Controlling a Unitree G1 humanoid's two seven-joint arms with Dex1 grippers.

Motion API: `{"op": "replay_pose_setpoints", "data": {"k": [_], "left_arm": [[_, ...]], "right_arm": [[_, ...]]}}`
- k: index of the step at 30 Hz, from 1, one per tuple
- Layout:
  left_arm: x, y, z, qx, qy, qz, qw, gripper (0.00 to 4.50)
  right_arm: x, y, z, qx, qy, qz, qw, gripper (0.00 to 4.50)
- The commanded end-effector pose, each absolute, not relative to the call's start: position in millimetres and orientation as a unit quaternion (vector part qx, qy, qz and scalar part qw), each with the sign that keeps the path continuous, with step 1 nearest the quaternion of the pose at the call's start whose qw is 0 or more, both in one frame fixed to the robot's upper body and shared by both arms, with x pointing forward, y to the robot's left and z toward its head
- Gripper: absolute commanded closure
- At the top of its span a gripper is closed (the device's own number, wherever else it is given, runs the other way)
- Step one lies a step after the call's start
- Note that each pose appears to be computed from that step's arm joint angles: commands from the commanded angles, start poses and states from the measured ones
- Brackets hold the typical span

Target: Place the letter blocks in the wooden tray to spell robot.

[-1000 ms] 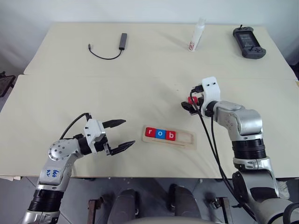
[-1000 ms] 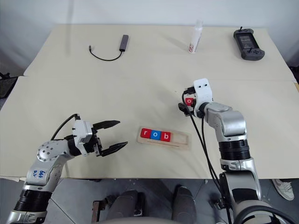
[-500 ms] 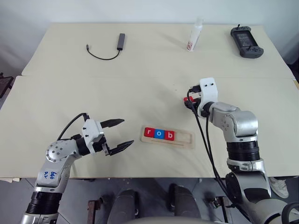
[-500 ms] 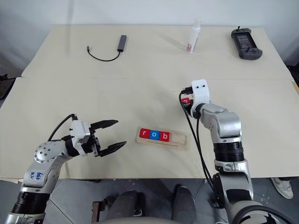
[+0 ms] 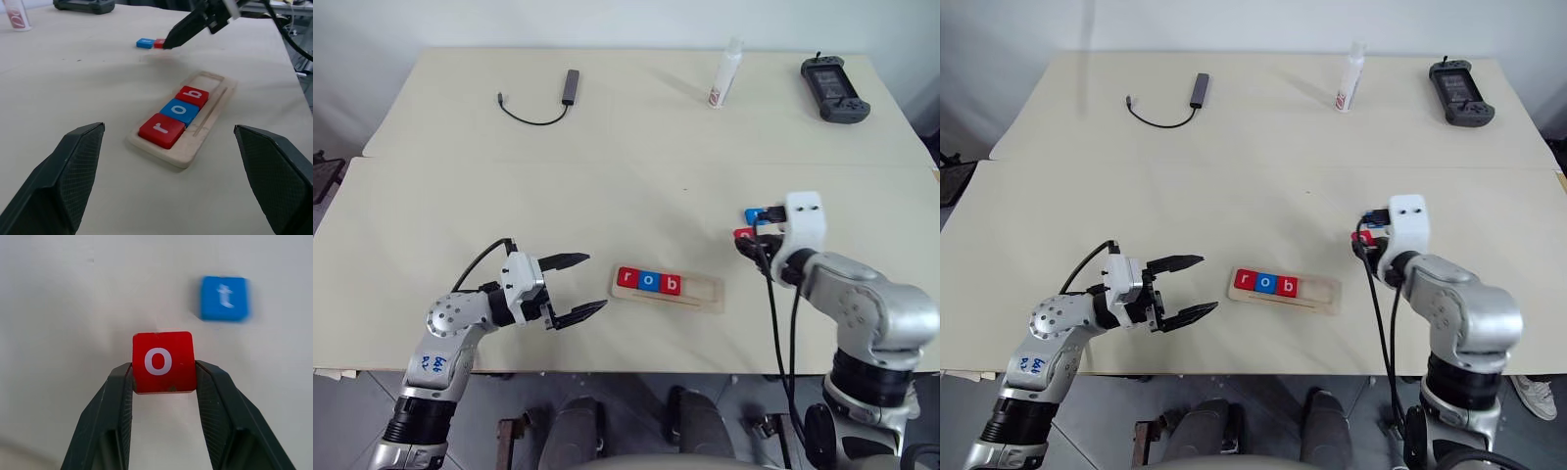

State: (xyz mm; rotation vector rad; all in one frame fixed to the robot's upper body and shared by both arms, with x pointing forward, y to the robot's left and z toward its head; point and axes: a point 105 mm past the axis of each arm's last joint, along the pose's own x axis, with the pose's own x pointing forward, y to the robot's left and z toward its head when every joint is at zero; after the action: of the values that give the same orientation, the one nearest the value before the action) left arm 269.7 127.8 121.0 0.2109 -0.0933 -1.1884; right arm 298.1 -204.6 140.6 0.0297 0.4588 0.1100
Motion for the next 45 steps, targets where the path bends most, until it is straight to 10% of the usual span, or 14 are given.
{"op": "replay_pose_setpoints", "data": {"k": [1, 7, 16, 27, 38, 45], "left_arm": [[270.2, 122.8, 122.8, 0.095, -0.047, -0.576, 0.81, 0.0], [278.4, 120.6, 125.0, 0.099, -0.05, -0.589, 0.801, 0.0], [280.2, 122.9, 127.7, 0.104, -0.056, -0.585, 0.803, 0.0], [277.0, 129.2, 131.5, 0.116, -0.063, -0.569, 0.812, 0.0], [258.5, 128.0, 137.0, 0.115, -0.062, -0.603, 0.787, 0.0], [257.6, 129.5, 139.4, 0.128, -0.07, -0.612, 0.777, 0.0]], "right_arm": [[275.3, -210.8, 141.4, 0.016, 0.22, 0.026, 0.975, 3.06], [257.5, -210.1, 118.8, 0.042, 0.243, -0.011, 0.969, 3.06], [261.2, -213.8, 125.4, 0.002, 0.26, 0.058, 0.964, 0.03], [275.7, -230.4, 147.0, -0.26, 0.248, 0.41, 0.838, 0.03], [304.7, -256.0, 124.1, -0.32, 0.26, 0.481, 0.774, 0.03], [297.2, -242.1, 118.7, -0.304, 0.249, 0.528, 0.753, 1.98]]}}
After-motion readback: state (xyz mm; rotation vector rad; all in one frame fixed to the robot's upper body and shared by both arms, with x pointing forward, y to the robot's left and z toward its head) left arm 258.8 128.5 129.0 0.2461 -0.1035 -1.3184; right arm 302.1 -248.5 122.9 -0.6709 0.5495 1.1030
